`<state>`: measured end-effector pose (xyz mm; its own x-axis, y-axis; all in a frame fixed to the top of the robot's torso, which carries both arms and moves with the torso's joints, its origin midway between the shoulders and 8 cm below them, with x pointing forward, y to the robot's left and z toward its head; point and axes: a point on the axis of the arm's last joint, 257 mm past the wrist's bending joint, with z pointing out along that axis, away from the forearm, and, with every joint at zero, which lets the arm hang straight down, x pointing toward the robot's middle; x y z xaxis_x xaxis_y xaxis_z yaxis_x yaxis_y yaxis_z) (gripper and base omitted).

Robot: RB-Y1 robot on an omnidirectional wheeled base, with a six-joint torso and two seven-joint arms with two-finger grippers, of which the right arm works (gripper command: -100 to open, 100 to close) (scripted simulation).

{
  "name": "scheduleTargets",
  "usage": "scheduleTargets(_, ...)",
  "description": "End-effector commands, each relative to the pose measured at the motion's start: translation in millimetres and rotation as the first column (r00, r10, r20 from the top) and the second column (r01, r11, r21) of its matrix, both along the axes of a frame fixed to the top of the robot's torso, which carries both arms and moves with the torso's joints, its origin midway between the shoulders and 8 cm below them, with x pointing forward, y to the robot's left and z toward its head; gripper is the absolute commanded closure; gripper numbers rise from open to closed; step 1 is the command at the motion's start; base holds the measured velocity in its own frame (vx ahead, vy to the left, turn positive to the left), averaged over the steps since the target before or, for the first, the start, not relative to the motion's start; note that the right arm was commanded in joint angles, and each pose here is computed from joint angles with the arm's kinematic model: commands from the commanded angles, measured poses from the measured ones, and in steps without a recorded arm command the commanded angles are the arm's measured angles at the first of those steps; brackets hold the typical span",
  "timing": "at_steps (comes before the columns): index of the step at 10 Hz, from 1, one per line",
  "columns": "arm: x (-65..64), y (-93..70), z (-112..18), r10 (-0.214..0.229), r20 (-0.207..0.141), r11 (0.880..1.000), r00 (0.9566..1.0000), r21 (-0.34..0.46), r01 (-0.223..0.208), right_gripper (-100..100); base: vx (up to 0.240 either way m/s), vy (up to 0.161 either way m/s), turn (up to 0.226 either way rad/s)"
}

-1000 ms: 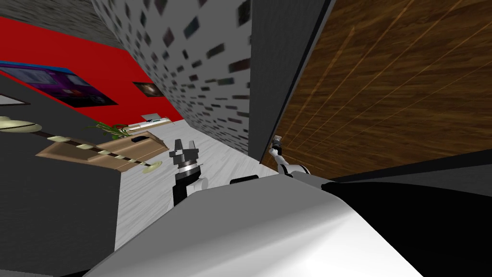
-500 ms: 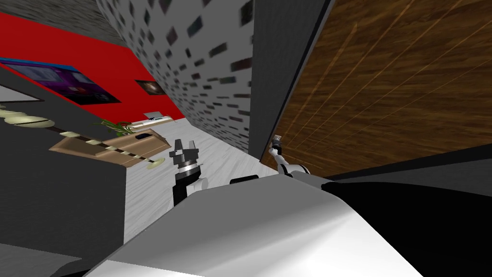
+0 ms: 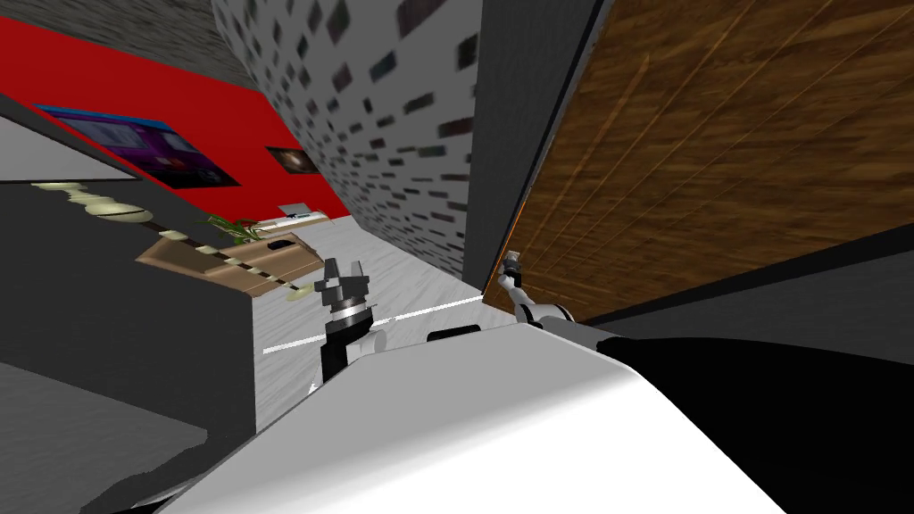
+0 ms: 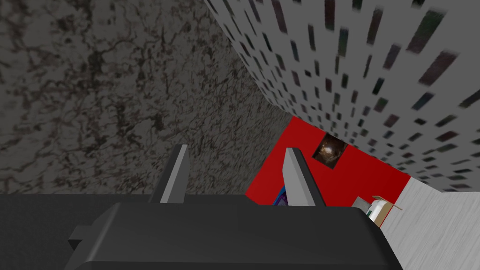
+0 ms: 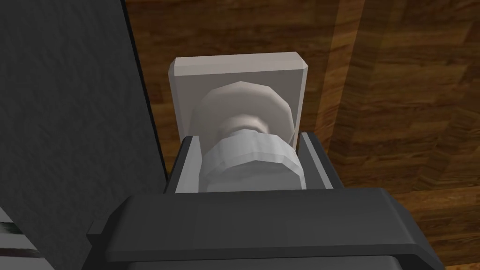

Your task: Pull the door open

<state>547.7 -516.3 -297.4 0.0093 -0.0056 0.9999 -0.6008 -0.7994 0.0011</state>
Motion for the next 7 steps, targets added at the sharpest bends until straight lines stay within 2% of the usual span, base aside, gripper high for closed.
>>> scheduleTargets(1, -8.3, -11.7, 0.4, -0.022, 0.000, 1.000, 0.9998, -0.006, 0.022, 100, -0.233, 0.026, 0.033)
scheduleTargets(7, -7.5, -10.5, 0.5, -0.018, 0.001, 1.000, 0.9998, -0.006, 0.018, 100, -0.240, 0.026, 0.013)
